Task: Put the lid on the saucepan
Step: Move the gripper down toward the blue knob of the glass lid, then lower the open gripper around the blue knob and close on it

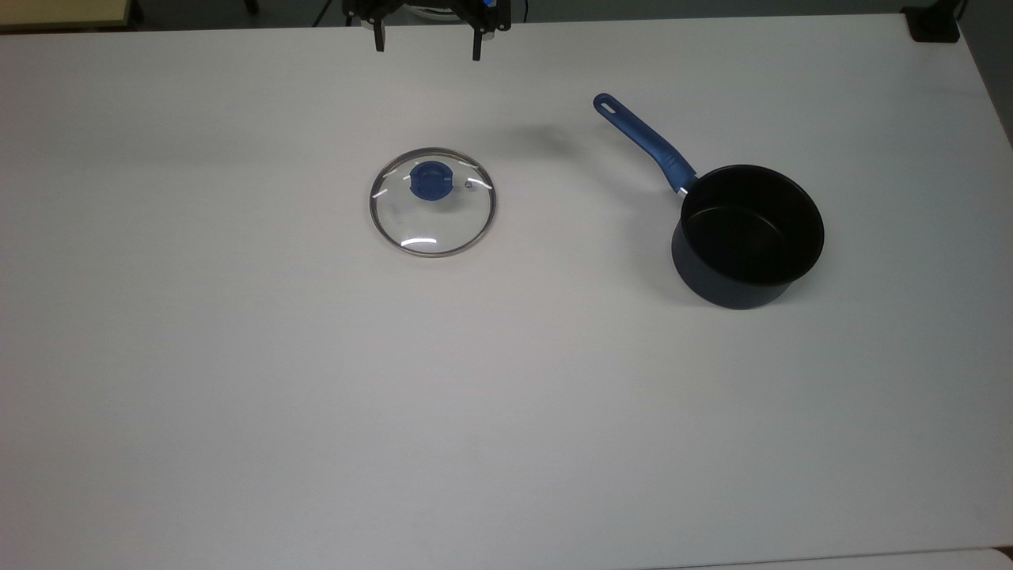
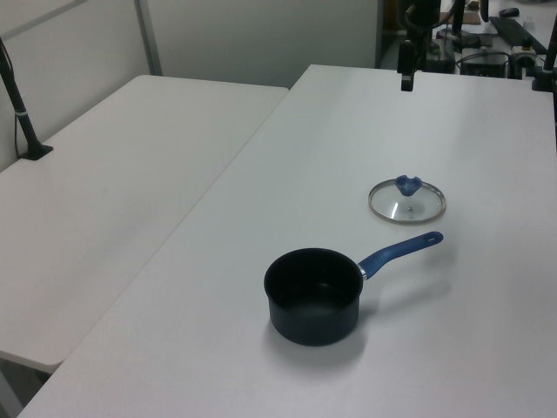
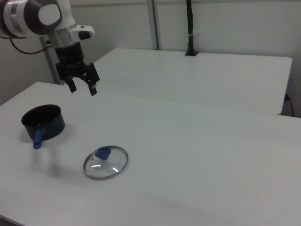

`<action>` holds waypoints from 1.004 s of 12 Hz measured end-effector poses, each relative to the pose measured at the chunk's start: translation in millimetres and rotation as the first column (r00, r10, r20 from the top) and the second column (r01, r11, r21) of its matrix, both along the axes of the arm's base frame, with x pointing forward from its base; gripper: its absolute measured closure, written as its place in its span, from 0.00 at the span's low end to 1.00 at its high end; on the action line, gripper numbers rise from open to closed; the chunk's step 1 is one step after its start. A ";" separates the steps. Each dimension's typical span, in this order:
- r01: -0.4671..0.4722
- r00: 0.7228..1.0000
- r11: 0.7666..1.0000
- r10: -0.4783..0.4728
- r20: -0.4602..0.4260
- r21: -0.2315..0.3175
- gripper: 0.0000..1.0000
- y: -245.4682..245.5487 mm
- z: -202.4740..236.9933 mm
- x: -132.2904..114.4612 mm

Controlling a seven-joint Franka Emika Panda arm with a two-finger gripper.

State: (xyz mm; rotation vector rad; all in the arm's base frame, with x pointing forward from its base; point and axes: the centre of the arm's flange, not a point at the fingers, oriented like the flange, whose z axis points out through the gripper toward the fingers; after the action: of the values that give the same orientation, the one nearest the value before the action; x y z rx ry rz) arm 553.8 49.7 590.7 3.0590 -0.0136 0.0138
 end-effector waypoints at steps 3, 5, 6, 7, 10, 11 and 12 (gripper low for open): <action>0.002 1.000 1.000 -0.002 0.001 0.000 0.00 -1.2 0.3 0.0; 0.006 1.000 1.000 -0.006 0.001 0.000 0.00 -3.4 0.3 0.1; 0.008 1.000 1.000 -0.008 0.000 0.000 0.00 -4.7 -0.1 0.3; -0.008 1.000 1.000 0.008 -0.012 -0.001 0.00 -6.3 -5.0 0.1; -0.123 0.987 0.992 0.123 -0.100 0.004 0.00 -7.3 -62.4 -1.5; -0.143 0.984 0.990 0.144 -0.108 0.014 0.00 -6.3 -90.0 -1.0; -0.150 0.983 0.988 0.152 -0.106 0.023 0.00 -5.2 -116.7 -0.6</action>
State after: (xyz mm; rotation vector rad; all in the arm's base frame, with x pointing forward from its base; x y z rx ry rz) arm 553.2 44.5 474.1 3.0627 0.2266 -0.1424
